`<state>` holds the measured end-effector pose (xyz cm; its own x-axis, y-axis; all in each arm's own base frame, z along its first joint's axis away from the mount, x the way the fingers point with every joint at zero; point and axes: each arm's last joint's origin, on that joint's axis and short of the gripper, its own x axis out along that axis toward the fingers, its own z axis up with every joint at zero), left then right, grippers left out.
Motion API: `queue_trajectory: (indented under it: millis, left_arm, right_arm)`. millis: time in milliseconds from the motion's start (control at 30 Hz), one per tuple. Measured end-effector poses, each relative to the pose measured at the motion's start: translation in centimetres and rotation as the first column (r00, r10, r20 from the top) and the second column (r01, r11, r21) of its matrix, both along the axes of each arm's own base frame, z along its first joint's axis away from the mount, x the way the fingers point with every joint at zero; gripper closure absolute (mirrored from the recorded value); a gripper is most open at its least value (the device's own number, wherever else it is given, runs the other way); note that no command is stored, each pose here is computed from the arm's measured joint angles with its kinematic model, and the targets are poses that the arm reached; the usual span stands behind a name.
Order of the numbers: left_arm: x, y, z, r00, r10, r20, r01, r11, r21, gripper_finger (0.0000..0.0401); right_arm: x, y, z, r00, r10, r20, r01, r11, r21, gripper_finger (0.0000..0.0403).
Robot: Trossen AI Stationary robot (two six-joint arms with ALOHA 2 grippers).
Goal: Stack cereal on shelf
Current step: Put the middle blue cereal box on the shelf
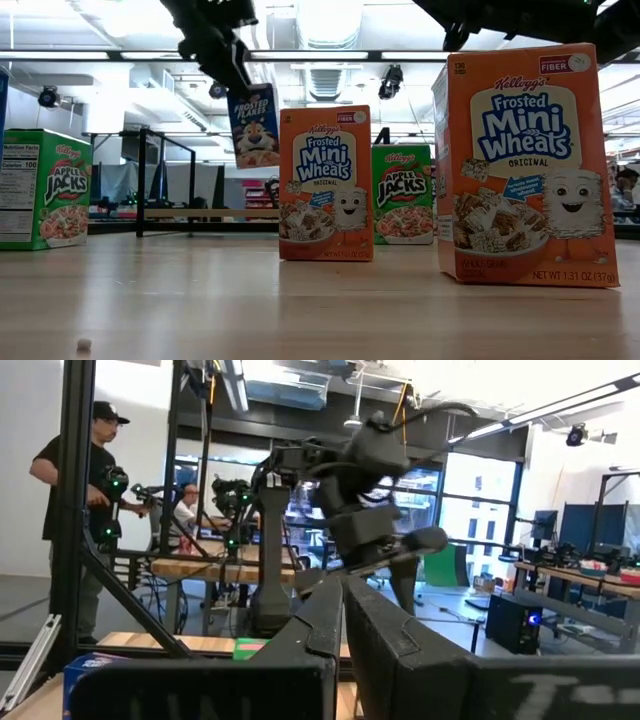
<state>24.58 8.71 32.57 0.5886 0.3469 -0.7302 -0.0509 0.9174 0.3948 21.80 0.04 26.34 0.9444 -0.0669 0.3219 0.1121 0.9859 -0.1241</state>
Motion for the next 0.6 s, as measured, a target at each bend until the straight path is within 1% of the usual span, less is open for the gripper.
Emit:
queue_trajectory:
  millis: [133, 300, 467, 600]
  left_arm:
    - [-0.6, 1.9, 0.0, 0.999, 0.044, 0.032, -0.043, 0.999, -0.029, 0.0246]
    - [-1.1, 3.6, -0.1, 0.993, 0.102, 0.056, -0.101, 0.995, -0.017, 0.0246]
    - [-1.5, 4.6, -0.7, 0.993, 0.115, 0.040, -0.115, 0.993, -0.006, 0.0243]
    - [-1.3, 5.7, -2.2, 0.990, 0.139, 0.002, -0.139, 0.990, -0.020, 0.0231]
  right_arm:
    - [0.0, 0.0, 0.0, 1.000, 0.000, 0.000, 0.000, 1.000, -0.001, 0.0394]
    - [0.0, 0.0, 0.0, 1.000, -0.001, 0.000, 0.001, 1.000, -0.003, 0.0394]
    - [0.0, 0.0, 0.0, 1.000, -0.001, 0.000, 0.001, 1.000, -0.003, 0.0394]
    - [0.0, 0.0, 0.0, 1.000, -0.001, 0.000, 0.001, 1.000, -0.003, 0.0394]
